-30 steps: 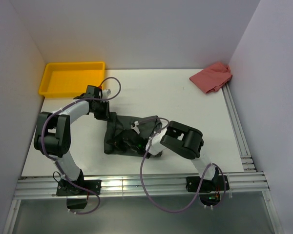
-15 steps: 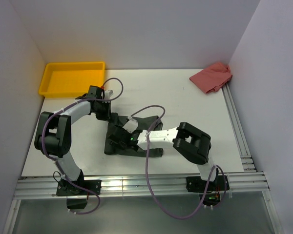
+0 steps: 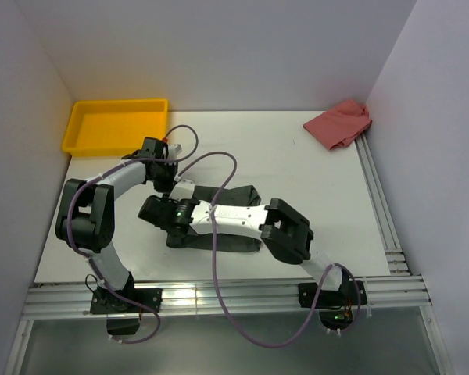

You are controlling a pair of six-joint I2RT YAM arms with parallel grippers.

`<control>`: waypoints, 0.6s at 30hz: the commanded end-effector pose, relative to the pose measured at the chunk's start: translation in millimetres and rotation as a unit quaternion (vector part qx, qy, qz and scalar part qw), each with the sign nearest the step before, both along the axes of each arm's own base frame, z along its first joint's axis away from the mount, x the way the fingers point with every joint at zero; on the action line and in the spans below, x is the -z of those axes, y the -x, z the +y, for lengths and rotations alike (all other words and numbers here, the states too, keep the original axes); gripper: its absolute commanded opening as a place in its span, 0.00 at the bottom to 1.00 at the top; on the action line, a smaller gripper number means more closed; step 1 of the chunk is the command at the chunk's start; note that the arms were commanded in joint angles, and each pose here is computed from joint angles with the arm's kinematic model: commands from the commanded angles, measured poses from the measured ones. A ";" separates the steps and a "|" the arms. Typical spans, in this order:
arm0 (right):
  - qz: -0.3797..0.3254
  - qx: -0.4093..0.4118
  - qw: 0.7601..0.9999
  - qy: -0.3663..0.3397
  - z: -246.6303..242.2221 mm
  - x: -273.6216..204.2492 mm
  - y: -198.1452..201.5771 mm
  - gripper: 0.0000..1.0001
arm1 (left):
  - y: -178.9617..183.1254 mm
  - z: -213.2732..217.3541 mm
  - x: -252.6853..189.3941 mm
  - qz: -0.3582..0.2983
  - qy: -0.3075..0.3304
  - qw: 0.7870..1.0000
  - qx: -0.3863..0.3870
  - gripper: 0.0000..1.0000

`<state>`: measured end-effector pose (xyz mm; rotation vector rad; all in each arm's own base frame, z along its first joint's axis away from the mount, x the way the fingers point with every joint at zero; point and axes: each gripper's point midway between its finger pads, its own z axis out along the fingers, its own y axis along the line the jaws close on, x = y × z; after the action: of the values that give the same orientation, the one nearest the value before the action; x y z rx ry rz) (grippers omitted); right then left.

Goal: Roll the t-shirts
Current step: Roll the tshirt

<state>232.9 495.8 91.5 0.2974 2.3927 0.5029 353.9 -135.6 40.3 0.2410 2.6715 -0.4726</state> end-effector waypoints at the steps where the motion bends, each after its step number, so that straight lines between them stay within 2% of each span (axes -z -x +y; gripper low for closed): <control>1: -0.008 0.007 0.996 0.086 -21.2 17.7 -4.6 0.45 | -1.9 -5.0 -5.1 -0.008 0.002 1.000 0.011 0.09; 9: 0.012 -0.010 0.991 0.130 -20.1 43.2 0.9 0.46 | -2.0 -4.9 -5.1 -0.008 0.002 1.000 0.012 0.15; 10: 0.013 -0.011 0.990 0.138 -20.5 47.3 1.6 0.48 | -1.6 -4.8 -5.0 -0.008 0.001 1.000 0.012 0.16; 11: 0.015 -0.013 0.989 0.148 -23.0 49.6 3.8 0.49 | -1.6 -5.0 -5.0 -0.008 0.002 1.000 0.013 0.19; 15: 0.026 -0.025 0.987 0.159 -22.3 58.5 8.6 0.53 | -2.1 -4.9 -8.8 -0.014 0.003 1.000 0.012 0.40; 18: 0.034 -0.032 0.985 0.165 -22.9 64.7 11.7 0.54 | -2.5 -4.7 -11.1 -0.019 0.003 1.000 0.013 0.48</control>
<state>225.9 480.3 35.0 0.1417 2.4957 0.1950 353.6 -136.0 40.2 0.2536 2.6700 -0.4708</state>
